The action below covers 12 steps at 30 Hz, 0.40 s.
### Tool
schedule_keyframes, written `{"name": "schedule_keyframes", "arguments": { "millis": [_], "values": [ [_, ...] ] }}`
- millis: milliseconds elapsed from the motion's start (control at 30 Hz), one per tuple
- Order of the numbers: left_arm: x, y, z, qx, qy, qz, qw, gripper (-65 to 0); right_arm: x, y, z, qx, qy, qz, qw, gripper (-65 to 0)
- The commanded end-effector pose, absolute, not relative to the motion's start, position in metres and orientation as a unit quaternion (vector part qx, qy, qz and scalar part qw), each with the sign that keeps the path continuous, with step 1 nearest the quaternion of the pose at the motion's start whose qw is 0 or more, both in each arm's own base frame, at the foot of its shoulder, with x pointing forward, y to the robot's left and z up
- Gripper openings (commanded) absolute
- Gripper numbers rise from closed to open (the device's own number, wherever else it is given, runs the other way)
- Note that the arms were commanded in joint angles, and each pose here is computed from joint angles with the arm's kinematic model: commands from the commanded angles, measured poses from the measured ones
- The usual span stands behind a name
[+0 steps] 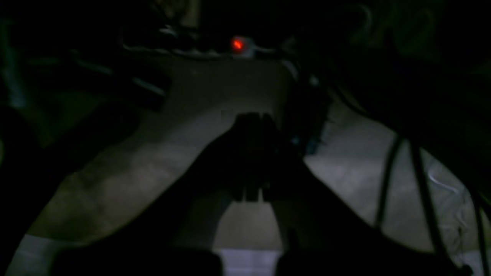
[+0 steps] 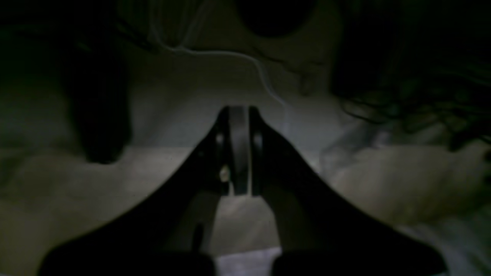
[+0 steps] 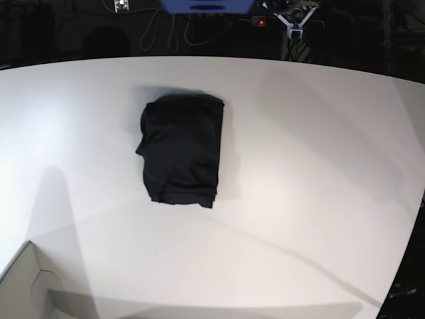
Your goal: Layout the t-shirt on the table in an organized manner, then fold the t-shirt properly
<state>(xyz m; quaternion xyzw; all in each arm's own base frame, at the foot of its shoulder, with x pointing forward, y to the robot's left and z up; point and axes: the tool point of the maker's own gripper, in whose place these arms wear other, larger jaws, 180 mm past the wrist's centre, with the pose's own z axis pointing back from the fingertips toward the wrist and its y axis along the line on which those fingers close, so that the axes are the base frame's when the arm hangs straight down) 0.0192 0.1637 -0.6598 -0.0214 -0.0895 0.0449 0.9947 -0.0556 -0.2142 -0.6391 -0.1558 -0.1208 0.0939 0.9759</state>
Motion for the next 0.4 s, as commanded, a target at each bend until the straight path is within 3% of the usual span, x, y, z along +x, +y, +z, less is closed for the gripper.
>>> {"name": "schedule_keyframes", "arguments": {
  "millis": [0, 367],
  "values": [
    [0.028, 0.173, -0.659, -0.012, -0.090, 0.042, 0.995, -65.0, -0.061, -0.221, -0.637, -0.171, -0.113, 0.094, 0.974, -65.0],
    [0.031, 0.175, -0.660, -0.011, -0.078, 0.041, 0.996, -65.0, -0.066, -0.207, -0.641, -0.161, -0.095, 0.088, 0.978, -65.0]
  ]
}}
